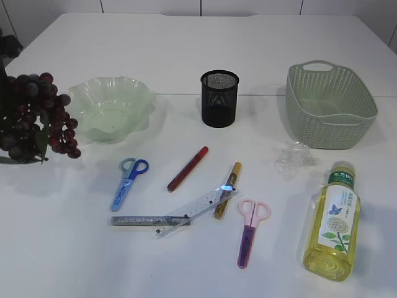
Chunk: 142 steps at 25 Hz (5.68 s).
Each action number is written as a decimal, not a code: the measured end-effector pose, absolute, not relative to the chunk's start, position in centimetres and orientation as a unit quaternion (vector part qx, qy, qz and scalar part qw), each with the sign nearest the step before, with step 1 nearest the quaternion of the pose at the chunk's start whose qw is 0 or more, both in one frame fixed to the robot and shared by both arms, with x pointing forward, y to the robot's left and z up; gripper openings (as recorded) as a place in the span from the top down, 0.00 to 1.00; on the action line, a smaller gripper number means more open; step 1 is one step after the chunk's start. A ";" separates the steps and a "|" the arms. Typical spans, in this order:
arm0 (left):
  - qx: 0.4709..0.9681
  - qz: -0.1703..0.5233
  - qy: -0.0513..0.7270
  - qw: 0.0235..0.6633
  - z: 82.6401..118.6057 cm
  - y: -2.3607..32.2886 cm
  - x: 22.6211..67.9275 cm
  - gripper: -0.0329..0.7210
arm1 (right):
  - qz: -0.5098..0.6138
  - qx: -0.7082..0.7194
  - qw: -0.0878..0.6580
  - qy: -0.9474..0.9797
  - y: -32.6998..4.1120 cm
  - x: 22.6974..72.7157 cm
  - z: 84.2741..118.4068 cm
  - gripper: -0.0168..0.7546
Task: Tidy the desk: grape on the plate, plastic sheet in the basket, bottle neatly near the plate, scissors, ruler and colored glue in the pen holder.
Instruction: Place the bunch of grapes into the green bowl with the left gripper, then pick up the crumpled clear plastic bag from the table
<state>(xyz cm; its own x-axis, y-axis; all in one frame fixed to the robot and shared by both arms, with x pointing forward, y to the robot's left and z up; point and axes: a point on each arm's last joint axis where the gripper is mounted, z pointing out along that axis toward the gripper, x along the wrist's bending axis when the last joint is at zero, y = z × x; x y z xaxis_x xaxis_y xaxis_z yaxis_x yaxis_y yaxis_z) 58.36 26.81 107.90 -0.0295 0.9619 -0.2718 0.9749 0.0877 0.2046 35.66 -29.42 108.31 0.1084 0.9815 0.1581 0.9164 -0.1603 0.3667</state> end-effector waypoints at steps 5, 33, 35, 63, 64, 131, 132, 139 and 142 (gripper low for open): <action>0.675 0.008 0.708 0.208 110.7 26.7 59.1 0.85 | 0.182 0.739 0.091 0.642 -29.5 35.7 108.3 0.23; 0.603 0.074 0.718 0.340 106.8 26.3 67.1 0.85 | 0.181 0.739 0.090 0.643 -29.5 35.6 108.3 0.23; 0.602 0.077 0.714 0.350 106.3 25.8 67.6 0.85 | 0.180 0.739 0.091 0.643 -29.5 35.6 108.3 0.23; 0.610 0.086 0.713 0.335 99.3 24.0 70.8 0.80 | 0.178 0.739 0.093 0.643 -29.5 35.6 108.3 0.23; 0.612 0.089 0.710 0.336 99.3 24.0 70.9 0.78 | 0.178 0.739 0.093 0.643 -29.5 35.6 108.3 0.23; 0.688 0.148 0.625 0.337 122.3 25.1 59.5 0.42 | 0.289 0.746 0.060 0.597 -28.6 45.9 109.3 0.23; 0.689 0.146 0.627 0.333 122.3 25.1 58.9 0.42 | 0.285 0.747 0.057 0.598 -28.7 46.2 109.0 0.23; 0.694 0.158 0.634 0.301 122.0 25.9 55.8 0.42 | 0.256 0.738 0.047 0.623 -27.6 48.7 107.4 0.23; 0.693 0.164 0.632 0.306 122.6 26.0 55.0 0.42 | 0.236 0.729 0.047 0.641 -25.4 50.2 107.1 0.23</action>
